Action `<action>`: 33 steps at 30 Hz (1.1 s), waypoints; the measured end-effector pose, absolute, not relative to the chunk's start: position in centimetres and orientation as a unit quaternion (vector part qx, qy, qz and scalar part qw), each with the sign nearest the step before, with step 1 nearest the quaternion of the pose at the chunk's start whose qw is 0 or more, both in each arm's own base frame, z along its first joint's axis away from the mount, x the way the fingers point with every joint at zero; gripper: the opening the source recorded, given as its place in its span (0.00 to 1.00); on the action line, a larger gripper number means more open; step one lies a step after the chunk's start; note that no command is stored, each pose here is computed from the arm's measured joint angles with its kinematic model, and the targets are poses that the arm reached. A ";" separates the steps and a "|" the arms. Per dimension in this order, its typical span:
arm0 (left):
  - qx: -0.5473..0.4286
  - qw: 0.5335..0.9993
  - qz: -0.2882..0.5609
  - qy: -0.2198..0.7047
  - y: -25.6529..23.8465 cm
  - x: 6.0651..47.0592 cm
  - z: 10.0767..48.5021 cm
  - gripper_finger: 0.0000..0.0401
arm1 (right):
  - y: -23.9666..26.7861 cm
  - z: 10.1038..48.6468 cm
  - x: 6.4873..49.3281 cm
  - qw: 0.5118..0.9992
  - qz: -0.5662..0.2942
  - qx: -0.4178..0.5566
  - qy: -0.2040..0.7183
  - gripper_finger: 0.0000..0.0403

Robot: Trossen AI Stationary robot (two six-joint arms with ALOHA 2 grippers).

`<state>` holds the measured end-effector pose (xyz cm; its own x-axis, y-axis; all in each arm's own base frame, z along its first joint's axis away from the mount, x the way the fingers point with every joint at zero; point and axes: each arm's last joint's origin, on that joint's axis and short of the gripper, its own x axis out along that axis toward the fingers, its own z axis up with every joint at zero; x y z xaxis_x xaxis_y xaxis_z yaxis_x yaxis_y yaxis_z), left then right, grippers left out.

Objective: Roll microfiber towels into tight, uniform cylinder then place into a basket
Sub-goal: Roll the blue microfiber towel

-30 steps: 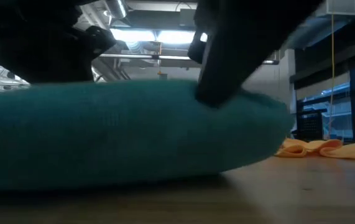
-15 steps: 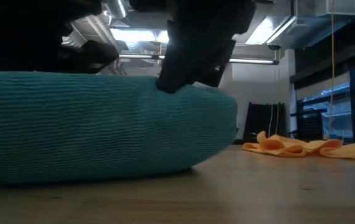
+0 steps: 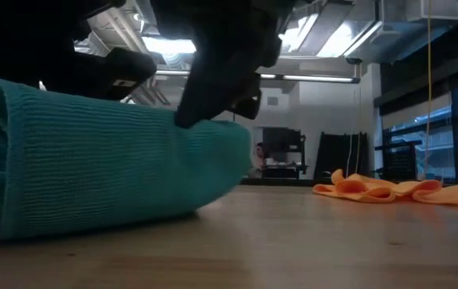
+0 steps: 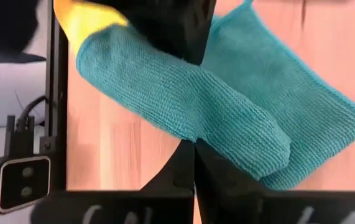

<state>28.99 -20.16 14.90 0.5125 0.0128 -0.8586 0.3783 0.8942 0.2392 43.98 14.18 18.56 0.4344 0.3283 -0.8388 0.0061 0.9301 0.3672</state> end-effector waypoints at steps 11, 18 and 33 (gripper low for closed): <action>0.206 0.846 -0.110 0.480 -20.2 29.0 14.9 0.17 | 12.0 19.0 45.3 0.858 0.098 0.152 0.481 0.00; 0.223 0.843 -0.112 0.477 -20.3 28.7 15.1 0.17 | 10.6 18.7 45.7 0.859 0.085 0.156 0.481 0.00; 0.215 0.848 -0.099 0.474 -20.4 26.2 18.5 0.17 | 10.6 18.6 45.7 0.860 0.093 0.136 0.483 0.00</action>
<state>26.22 -20.45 18.55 0.5316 0.0356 -0.8462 0.3710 0.8884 0.2704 45.66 10.58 18.60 0.5161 0.2919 -0.8053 -0.0295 0.9456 0.3239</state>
